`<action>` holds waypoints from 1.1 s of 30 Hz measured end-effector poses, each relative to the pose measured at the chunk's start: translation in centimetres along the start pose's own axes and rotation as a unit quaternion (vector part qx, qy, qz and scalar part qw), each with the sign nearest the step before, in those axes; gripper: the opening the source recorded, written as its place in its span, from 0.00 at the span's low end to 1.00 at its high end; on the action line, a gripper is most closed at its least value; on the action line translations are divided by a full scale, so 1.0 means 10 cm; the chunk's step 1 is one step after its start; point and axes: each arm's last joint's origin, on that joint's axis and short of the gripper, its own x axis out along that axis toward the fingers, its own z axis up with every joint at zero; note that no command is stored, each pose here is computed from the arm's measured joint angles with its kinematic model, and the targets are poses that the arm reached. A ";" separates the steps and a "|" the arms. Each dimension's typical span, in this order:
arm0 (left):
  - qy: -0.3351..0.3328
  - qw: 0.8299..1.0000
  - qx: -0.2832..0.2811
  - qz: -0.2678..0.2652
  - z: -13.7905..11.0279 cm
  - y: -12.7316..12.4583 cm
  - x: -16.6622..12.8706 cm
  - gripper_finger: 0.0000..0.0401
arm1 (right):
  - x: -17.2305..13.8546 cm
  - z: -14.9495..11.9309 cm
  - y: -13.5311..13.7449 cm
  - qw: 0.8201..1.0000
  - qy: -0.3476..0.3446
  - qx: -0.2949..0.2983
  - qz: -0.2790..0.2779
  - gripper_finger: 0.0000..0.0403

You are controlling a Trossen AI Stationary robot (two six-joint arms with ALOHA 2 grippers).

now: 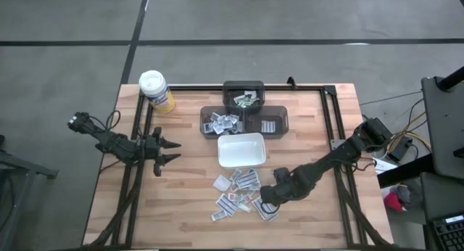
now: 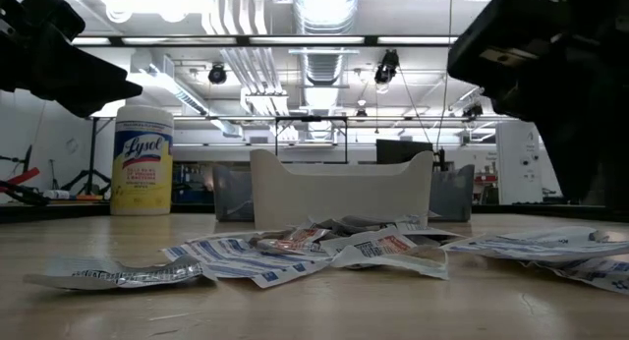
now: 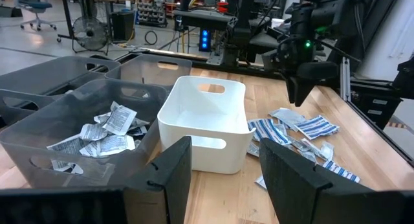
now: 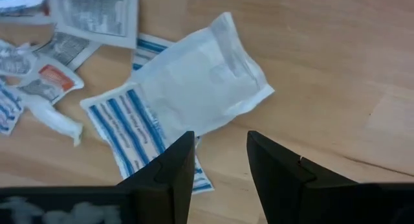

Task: Pick & Place First Aid Supplies
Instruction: Put the blue bandage into the right black bin

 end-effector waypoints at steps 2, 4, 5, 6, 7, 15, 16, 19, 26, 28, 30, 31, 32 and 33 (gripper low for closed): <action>0.000 1.000 0.000 0.000 0.00 0.00 0.00 0.44 | 0.02 0.00 -0.03 1.000 -0.001 0.010 -0.003 0.35; 0.000 1.000 0.000 0.000 0.00 0.00 0.00 0.44 | 0.05 0.00 -0.05 1.000 0.001 0.019 0.000 0.35; 0.000 1.000 0.000 0.000 0.00 0.00 0.00 0.44 | 0.07 0.00 -0.05 1.000 0.002 0.022 0.004 0.35; 0.000 1.000 0.000 0.000 0.00 0.00 0.00 0.44 | 0.08 0.01 -0.05 1.000 0.004 0.025 0.008 0.35; 0.000 1.000 0.000 0.000 0.00 0.00 0.00 0.44 | 0.09 0.01 -0.06 1.000 0.005 0.027 0.012 0.35; 0.000 1.000 0.000 0.000 0.00 0.00 0.00 0.44 | 0.13 0.04 -0.06 0.998 -0.027 0.047 0.033 0.32; 0.000 1.000 0.000 0.000 0.00 0.00 0.00 0.44 | 0.13 0.05 -0.07 0.998 -0.027 0.052 0.032 0.32; 0.000 1.000 0.000 0.000 0.00 0.00 0.00 0.44 | 0.13 0.04 -0.08 0.998 -0.025 0.059 0.029 0.32; 0.000 1.000 0.000 0.000 0.00 0.00 0.00 0.44 | 0.11 0.00 -0.05 0.998 0.000 0.057 0.025 0.34; 0.000 1.000 0.000 0.000 0.00 0.00 0.00 0.44 | 0.09 -0.01 -0.04 0.998 0.002 0.057 0.029 0.34; 0.000 1.000 0.000 0.000 0.00 0.00 0.00 0.44 | 0.09 -0.01 -0.03 0.998 0.003 0.059 0.030 0.34; 0.000 1.000 0.000 0.000 0.00 0.00 0.00 0.44 | 0.08 -0.02 -0.02 0.998 0.004 0.059 0.032 0.34; 0.000 1.000 0.000 0.000 0.00 0.00 0.00 0.44 | 0.07 -0.02 -0.01 0.998 0.006 0.059 0.034 0.34; 0.000 1.000 0.000 0.000 0.00 0.00 0.00 0.44 | 0.06 -0.03 0.00 0.998 0.008 0.057 0.035 0.34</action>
